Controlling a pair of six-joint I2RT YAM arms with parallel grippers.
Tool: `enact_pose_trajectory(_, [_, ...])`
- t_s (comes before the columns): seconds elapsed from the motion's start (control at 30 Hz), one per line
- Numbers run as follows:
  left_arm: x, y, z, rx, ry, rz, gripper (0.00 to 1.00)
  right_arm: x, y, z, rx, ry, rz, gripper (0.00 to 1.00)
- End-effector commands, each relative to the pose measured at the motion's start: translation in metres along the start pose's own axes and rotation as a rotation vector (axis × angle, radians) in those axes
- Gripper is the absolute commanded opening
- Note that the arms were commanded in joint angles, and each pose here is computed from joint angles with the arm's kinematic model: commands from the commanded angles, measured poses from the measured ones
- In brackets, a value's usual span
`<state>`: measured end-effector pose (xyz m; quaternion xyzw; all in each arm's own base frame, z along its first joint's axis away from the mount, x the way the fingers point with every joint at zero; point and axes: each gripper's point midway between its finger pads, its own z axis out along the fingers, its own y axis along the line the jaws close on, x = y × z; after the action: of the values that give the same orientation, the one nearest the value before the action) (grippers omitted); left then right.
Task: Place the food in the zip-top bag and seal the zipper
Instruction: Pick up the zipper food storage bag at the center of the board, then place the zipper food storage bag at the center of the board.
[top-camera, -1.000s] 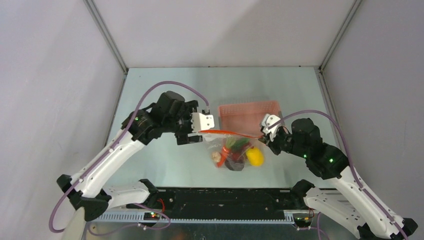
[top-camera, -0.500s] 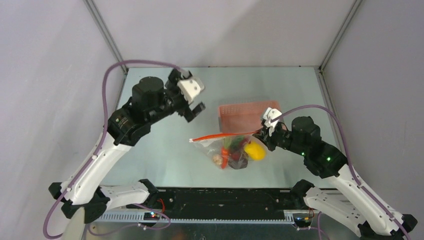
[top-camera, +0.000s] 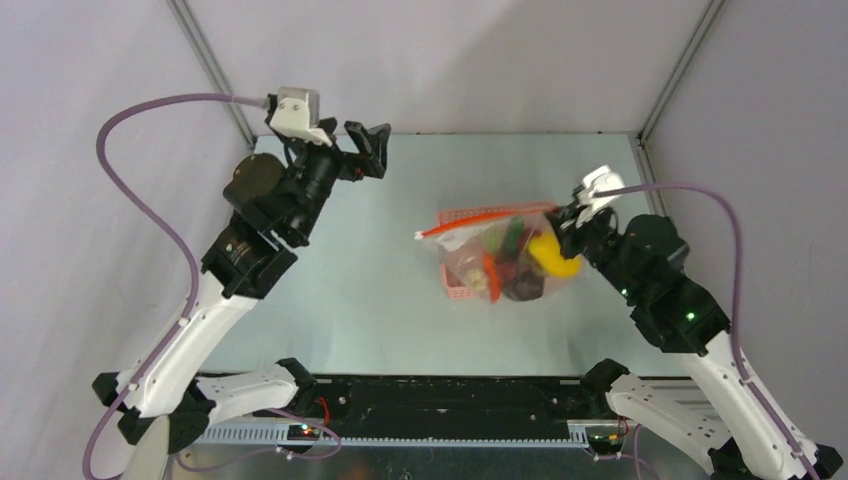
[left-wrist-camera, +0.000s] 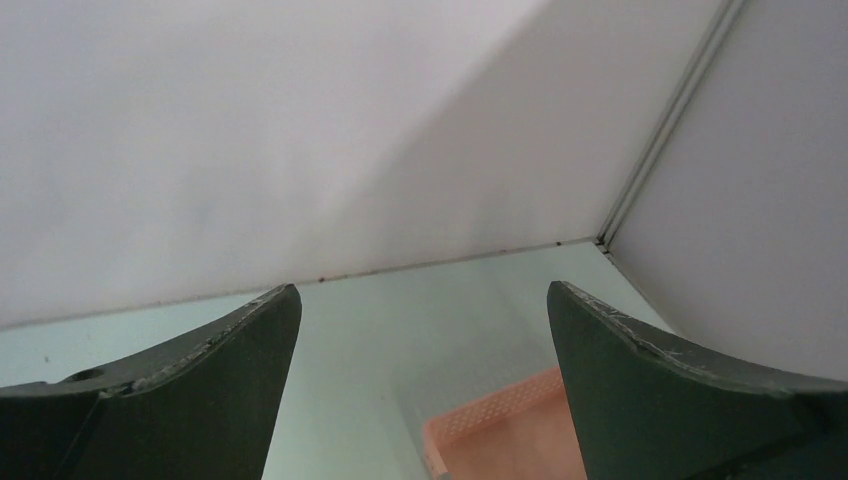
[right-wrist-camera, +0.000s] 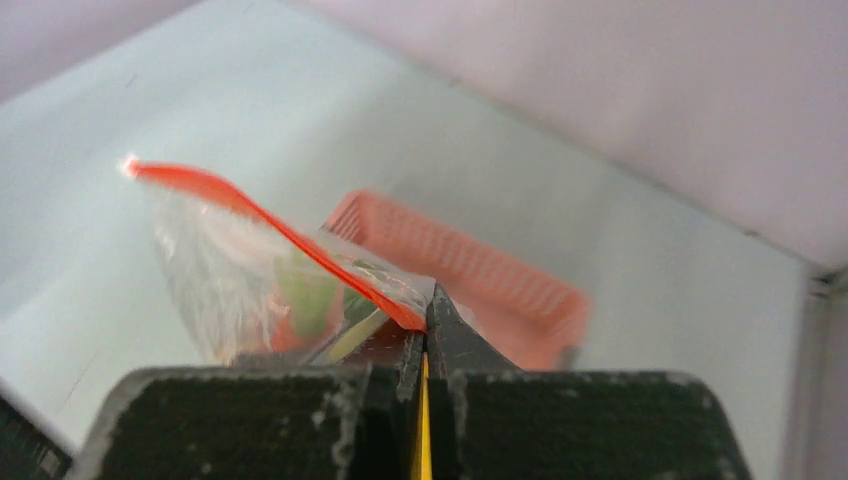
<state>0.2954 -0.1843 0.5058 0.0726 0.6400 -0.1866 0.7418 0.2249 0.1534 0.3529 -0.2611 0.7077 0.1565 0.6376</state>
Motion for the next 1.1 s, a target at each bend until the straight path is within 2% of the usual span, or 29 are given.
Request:
enact_pose_trajectory(0.0, [-0.012, 0.021, -0.017, -0.102, -0.088, -0.165, 1.0, -0.074, -0.068, -0.024, 0.32, -0.178, 0.007, 0.0])
enact_pose_trajectory(0.2, [0.033, 0.025, -0.027, -0.113, 0.006, -0.177, 1.0, -0.054, -0.164, -0.027, 0.697, 0.027, -0.035, 0.0])
enact_pose_trajectory(0.3, [0.059, 0.025, -0.027, -0.125, 0.073, -0.191, 1.0, -0.037, -0.221, -0.039, 0.866, 0.11, 0.033, 0.0])
enact_pose_trajectory(0.4, [0.081, 0.026, -0.025, -0.143, 0.127, -0.181, 1.0, -0.021, -0.259, -0.056, 1.004, 0.171, 0.096, 0.0])
enact_pose_trajectory(0.53, [0.103, 0.033, -0.026, -0.198, 0.176, -0.192, 1.0, 0.002, -0.281, -0.069, 1.137, 0.279, 0.083, 0.0])
enact_pose_trajectory(0.63, [0.116, 0.029, -0.024, -0.181, 0.193, -0.204, 1.0, 0.026, -0.287, -0.058, 1.135, 0.338, 0.079, 0.0])
enact_pose_trajectory(0.77, [0.124, 0.03, -0.025, -0.184, 0.213, -0.2, 1.0, 0.071, -0.296, -0.017, 1.063, 0.415, 0.082, 0.0])
enact_pose_trajectory(0.9, [0.126, 0.038, -0.029, -0.224, 0.217, -0.184, 1.0, 0.128, -0.301, 0.053, 0.97, 0.539, 0.051, 0.0])
enact_pose_trajectory(1.07, [0.124, 0.048, -0.036, -0.26, 0.214, -0.168, 1.0, 0.164, -0.299, 0.137, 0.875, 0.624, 0.066, 0.06])
